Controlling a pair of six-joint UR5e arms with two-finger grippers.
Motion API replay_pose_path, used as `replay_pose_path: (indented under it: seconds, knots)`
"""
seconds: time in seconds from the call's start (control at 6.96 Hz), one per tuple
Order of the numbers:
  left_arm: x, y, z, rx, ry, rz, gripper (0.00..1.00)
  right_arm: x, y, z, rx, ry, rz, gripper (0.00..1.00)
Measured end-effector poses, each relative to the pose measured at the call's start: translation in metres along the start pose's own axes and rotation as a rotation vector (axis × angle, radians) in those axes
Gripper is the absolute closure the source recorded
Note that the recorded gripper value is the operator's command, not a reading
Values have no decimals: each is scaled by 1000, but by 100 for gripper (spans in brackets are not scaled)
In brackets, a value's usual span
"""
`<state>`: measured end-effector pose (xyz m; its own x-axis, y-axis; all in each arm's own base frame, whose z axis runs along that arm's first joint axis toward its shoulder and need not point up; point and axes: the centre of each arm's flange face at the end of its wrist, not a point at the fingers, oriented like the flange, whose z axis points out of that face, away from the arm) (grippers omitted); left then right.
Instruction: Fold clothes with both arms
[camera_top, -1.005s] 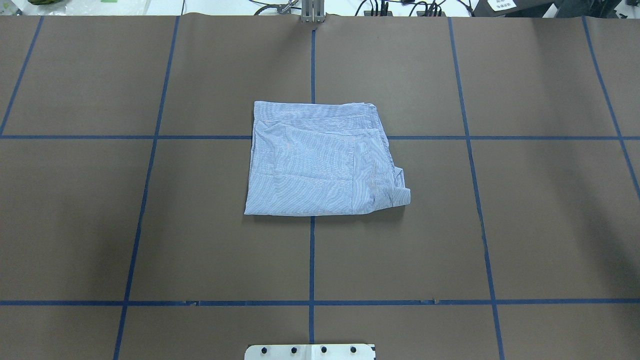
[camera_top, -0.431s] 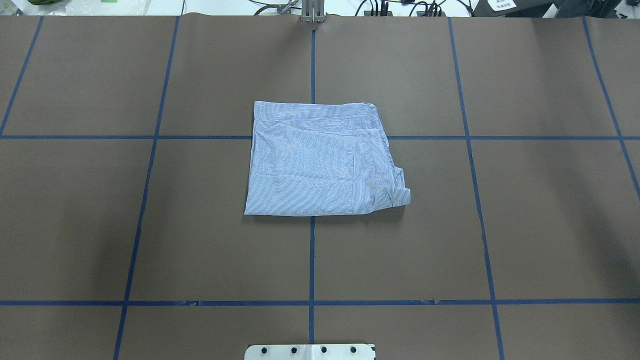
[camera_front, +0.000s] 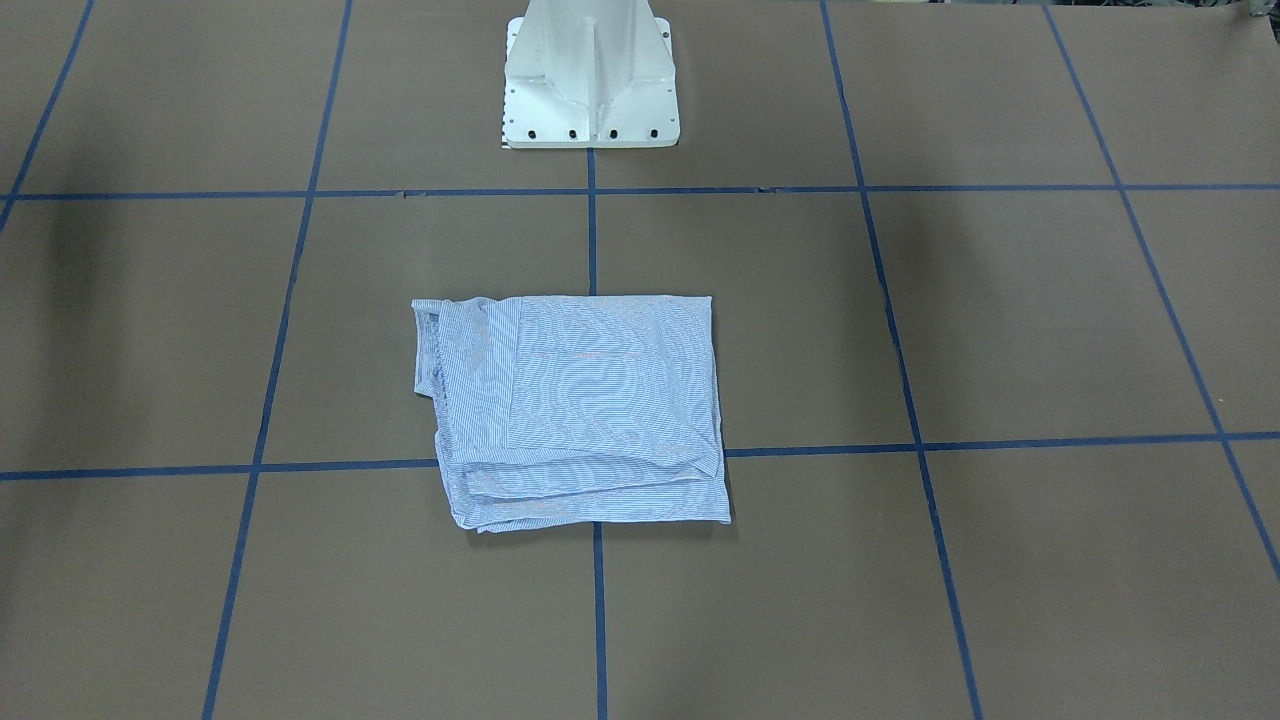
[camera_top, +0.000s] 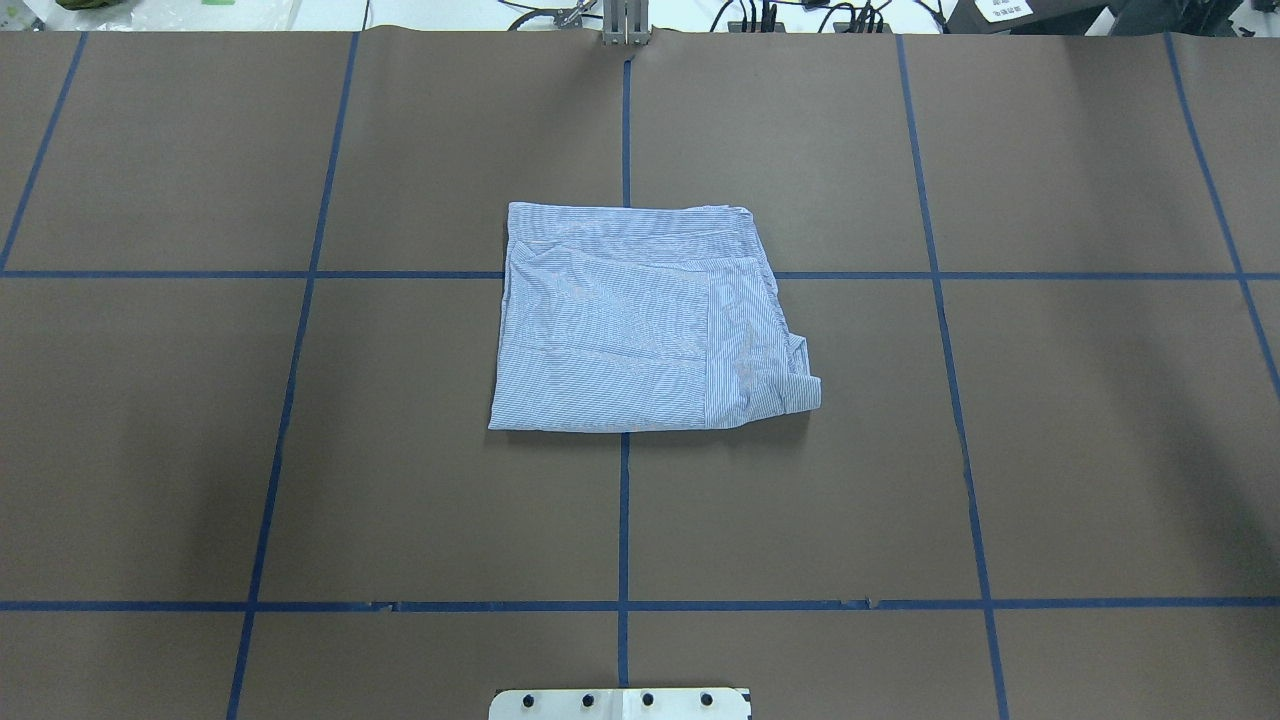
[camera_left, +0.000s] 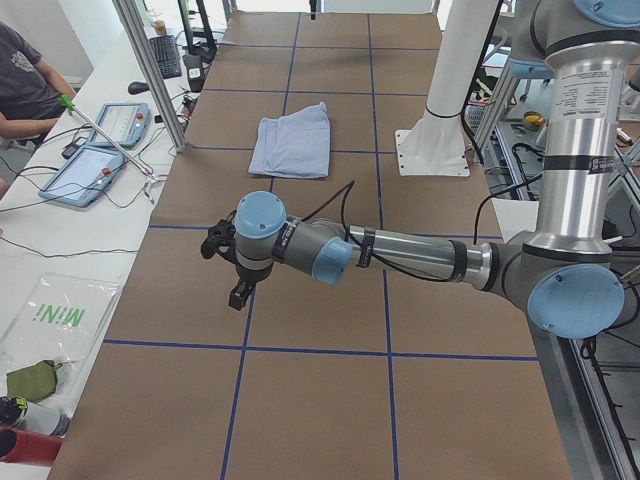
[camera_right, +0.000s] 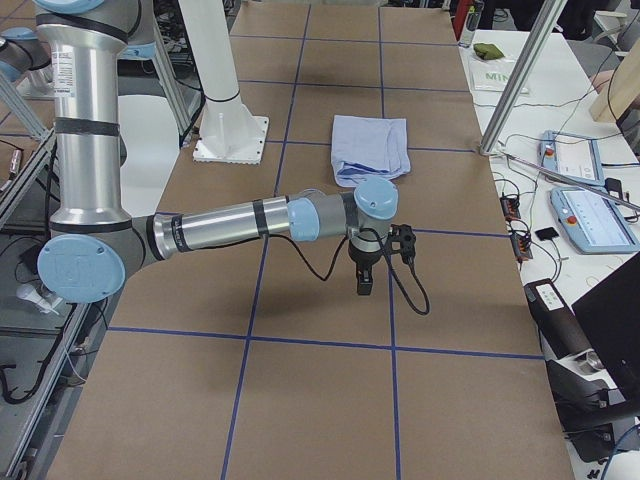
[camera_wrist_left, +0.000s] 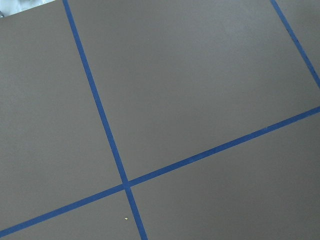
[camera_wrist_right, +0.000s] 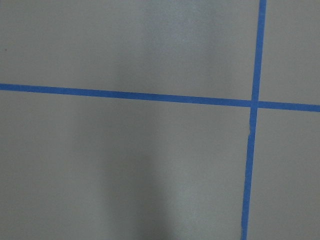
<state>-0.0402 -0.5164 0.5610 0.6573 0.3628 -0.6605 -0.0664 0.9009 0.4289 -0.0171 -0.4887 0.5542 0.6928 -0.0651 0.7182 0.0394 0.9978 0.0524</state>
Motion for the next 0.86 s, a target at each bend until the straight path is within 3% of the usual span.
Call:
replay_pose_path:
  seconds: [0.86]
  knots:
    - [-4, 1, 5, 8, 9, 14, 0, -7, -2, -3, 4, -11, -9, 0]
